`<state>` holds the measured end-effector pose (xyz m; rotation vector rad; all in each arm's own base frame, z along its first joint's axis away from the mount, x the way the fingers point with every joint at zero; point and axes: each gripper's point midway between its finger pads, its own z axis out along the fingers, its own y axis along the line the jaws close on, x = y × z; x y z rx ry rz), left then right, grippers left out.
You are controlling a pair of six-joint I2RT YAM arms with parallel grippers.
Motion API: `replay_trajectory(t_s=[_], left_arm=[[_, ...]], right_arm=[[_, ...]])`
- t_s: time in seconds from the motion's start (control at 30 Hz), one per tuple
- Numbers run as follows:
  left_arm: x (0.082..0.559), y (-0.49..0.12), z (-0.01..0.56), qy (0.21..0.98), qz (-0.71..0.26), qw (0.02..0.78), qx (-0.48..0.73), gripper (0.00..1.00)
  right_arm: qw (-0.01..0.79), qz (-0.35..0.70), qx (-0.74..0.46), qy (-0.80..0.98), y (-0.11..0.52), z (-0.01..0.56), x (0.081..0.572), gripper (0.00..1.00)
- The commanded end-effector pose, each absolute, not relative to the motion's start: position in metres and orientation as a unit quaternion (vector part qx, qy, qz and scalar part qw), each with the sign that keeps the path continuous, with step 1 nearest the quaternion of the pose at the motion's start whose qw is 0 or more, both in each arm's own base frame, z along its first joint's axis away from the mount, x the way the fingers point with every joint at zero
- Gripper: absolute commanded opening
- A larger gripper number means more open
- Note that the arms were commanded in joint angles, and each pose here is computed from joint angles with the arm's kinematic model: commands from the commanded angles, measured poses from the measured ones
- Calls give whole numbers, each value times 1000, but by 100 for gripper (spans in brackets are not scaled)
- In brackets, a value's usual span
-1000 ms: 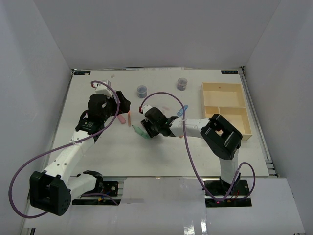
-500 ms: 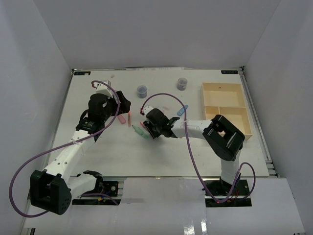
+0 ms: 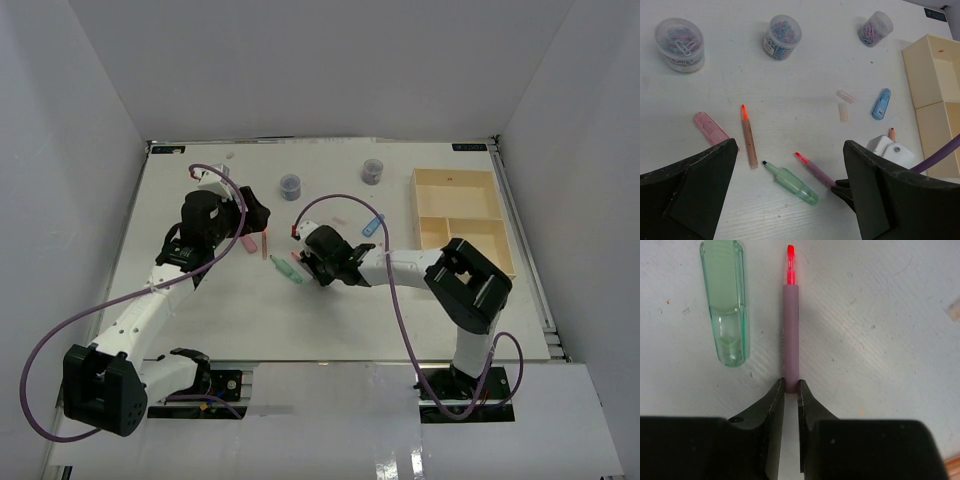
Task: Sort the stationery into containers
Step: Pick up the pen from the center of the board, then close the pen cap on the pen.
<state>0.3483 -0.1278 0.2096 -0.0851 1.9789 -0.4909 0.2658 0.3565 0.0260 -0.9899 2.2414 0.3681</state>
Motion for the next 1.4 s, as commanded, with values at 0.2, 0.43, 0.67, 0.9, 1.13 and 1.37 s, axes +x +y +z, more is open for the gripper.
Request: replay_trajectory(t_s=[0.2, 0.43, 0.67, 0.9, 1.13, 1.37], left_arm=[[331, -149, 283, 763, -294, 576, -2, 98], [298, -178, 318, 700, -405, 586, 50, 98], [270, -204, 338, 634, -493, 582, 125, 98], [267, -220, 359, 599, -531, 577, 163, 97], [271, -230, 364, 588, -544, 573, 174, 86], [269, -237, 373, 566, -556, 580, 184, 69]], right_arm=[[441, 215, -311, 814, 358, 124, 267, 8], [555, 329, -229, 729, 356, 230, 258, 8], [621, 388, -177, 658, 353, 293, 253, 8], [646, 431, -160, 609, 357, 325, 246, 8], [655, 458, -153, 581, 360, 339, 241, 8], [647, 474, -159, 576, 368, 338, 238, 8]])
